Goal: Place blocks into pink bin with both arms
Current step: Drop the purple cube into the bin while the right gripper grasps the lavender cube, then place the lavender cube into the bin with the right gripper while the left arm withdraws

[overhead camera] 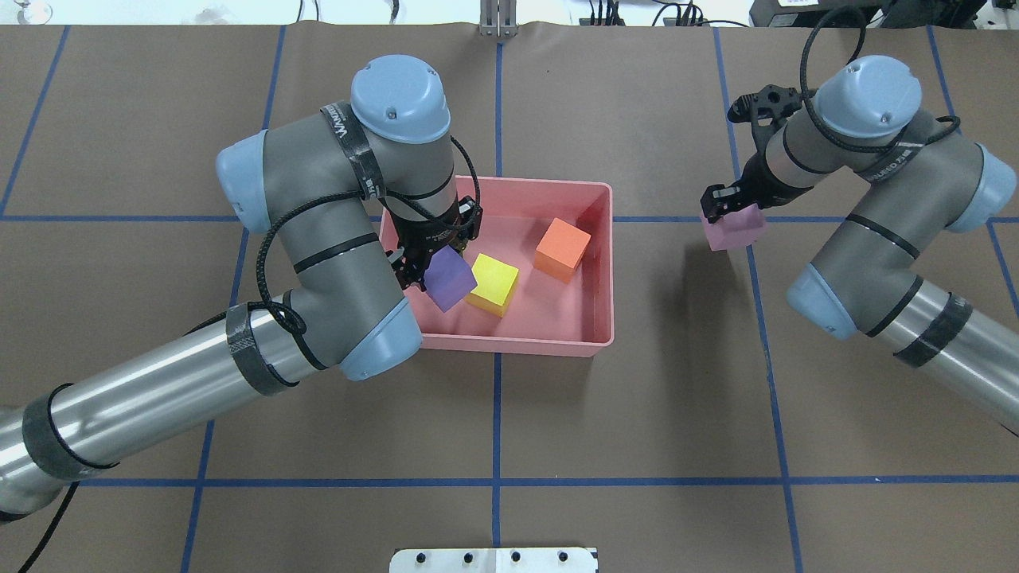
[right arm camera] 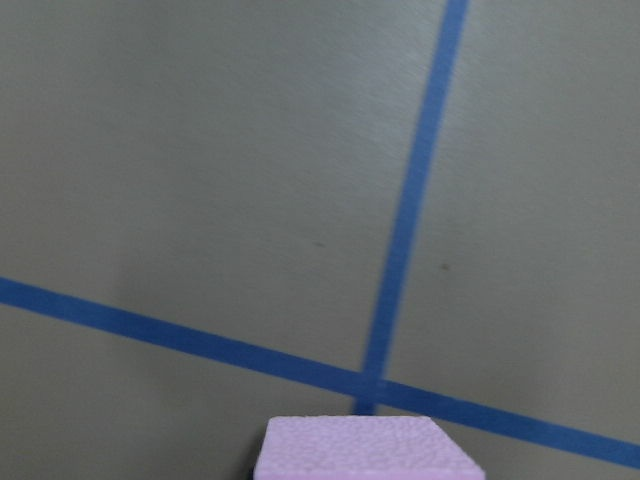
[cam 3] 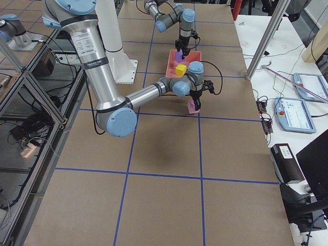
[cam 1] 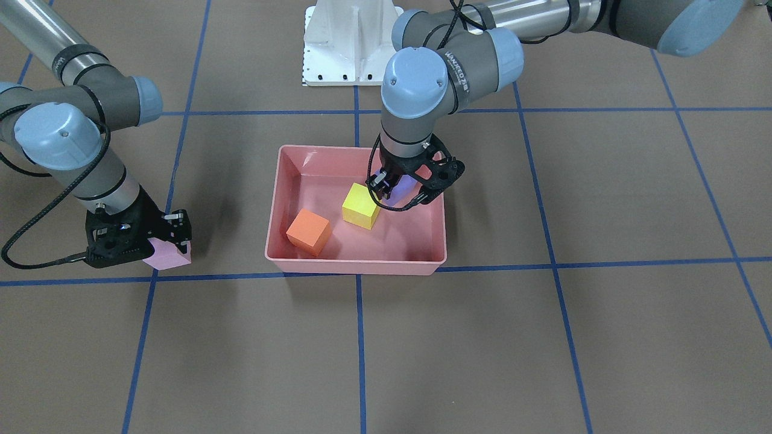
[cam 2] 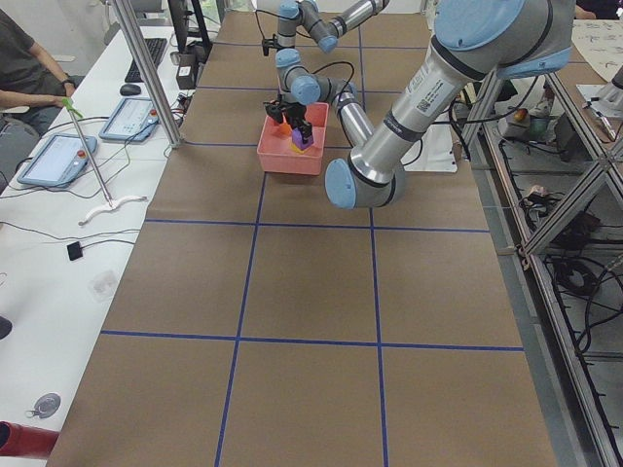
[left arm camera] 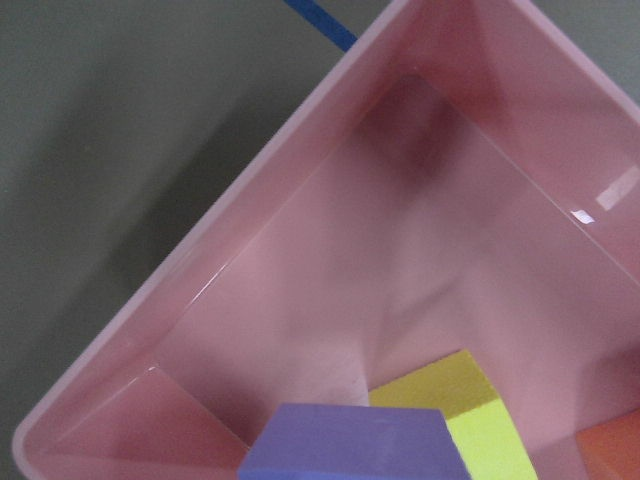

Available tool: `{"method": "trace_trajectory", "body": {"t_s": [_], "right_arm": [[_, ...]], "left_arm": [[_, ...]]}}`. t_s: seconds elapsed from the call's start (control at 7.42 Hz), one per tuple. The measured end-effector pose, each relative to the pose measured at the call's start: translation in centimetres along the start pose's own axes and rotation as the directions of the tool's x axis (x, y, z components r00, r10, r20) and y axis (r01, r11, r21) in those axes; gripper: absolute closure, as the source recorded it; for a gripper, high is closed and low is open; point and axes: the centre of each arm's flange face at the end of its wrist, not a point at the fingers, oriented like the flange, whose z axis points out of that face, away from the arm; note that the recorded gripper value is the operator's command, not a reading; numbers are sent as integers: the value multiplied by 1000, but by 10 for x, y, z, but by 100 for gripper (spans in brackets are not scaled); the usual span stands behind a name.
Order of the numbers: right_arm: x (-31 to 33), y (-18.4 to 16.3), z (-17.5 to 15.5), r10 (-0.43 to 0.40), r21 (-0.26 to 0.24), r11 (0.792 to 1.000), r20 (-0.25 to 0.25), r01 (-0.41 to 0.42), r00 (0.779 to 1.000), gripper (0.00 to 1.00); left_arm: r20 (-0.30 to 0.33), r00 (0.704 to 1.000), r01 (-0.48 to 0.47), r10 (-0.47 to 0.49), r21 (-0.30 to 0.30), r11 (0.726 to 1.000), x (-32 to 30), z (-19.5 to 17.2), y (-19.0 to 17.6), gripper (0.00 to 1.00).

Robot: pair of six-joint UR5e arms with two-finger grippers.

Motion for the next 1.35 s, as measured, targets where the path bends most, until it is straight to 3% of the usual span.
{"method": "trace_trajectory", "body": {"t_s": [0.27, 0.4, 0.67, 0.81, 0.94, 1.35], "right_arm": [[-90, -8, -71, 122, -17, 993, 93, -121, 988, 100], [-139, 1, -90, 175, -39, 984, 123, -171, 977, 100], [-220, 37, -76, 225, -30, 974, 117, -223, 967, 100], [-247, 58, -56, 226, -14, 974, 98, -226, 969, 82], [-261, 72, -36, 220, -10, 975, 82, -220, 972, 2], [-257, 89, -6, 202, -16, 979, 48, -202, 978, 0]], "left_arm": [[8, 1000, -4, 4, 12, 1000, -1, 3, -15, 0], [0, 1000, 1, -1, 19, 1000, -1, -3, -26, 0], [-43, 999, 2, -1, 26, 1000, 0, -37, -61, 0], [-76, 997, -6, 6, 2, 1000, -2, -66, -82, 0], [-110, 994, 1, -4, -26, 1000, -6, -97, -103, 0], [-154, 988, 19, -28, -58, 998, -15, -138, -130, 0]]}}
